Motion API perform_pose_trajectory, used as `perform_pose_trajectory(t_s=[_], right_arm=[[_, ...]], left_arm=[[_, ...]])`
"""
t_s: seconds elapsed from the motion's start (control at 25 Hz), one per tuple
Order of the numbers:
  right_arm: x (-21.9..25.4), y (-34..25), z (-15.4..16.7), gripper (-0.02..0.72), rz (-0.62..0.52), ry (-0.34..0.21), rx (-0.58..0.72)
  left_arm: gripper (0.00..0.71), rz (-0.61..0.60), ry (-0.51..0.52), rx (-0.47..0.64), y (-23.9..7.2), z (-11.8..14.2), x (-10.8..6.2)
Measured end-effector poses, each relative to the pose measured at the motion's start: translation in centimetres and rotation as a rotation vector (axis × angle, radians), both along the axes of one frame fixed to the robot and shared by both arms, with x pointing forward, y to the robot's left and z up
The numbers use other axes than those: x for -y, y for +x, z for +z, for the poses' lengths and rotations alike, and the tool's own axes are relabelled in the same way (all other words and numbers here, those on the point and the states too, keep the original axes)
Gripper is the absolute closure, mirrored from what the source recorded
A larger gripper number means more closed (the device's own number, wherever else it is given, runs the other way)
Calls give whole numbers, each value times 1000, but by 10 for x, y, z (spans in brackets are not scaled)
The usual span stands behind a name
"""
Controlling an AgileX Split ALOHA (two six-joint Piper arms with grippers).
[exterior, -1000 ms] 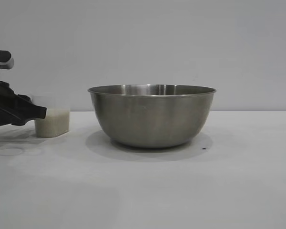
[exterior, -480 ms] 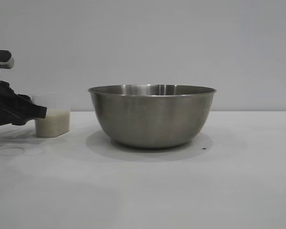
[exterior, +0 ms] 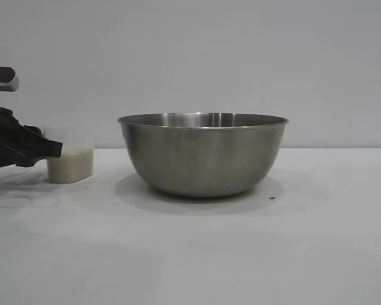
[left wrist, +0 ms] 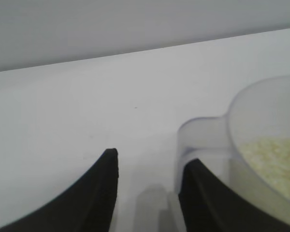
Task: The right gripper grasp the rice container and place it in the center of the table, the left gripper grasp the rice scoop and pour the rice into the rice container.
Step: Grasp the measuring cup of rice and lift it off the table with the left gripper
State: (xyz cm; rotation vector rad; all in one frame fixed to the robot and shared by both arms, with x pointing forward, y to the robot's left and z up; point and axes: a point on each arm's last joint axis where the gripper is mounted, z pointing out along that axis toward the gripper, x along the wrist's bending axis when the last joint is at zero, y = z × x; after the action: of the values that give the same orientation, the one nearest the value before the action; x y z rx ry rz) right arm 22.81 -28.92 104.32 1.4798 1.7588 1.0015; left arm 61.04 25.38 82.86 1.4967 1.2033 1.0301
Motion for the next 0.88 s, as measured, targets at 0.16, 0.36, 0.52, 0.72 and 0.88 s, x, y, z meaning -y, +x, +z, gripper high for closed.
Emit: perform_pose_trajectory(t_s=[0.16,0.36,0.52,0.72,0.88], right_arm=[[0,0,0,260,0,0,0],[0,0,0,260,0,0,0],[0,0,0,260,0,0,0],[0,0,0,260,0,0,0],[0,0,0,260,0,0,0]], left_arm=[[469,20,0,-32,-8,-5,-3],[469,30,-2,-37,-9,-6,-4],[469,5,0,-22,-9,-1,-1],[469,-2,0,-8,-8,5,-1],[469,-2,0,-10,-8,4,-1]])
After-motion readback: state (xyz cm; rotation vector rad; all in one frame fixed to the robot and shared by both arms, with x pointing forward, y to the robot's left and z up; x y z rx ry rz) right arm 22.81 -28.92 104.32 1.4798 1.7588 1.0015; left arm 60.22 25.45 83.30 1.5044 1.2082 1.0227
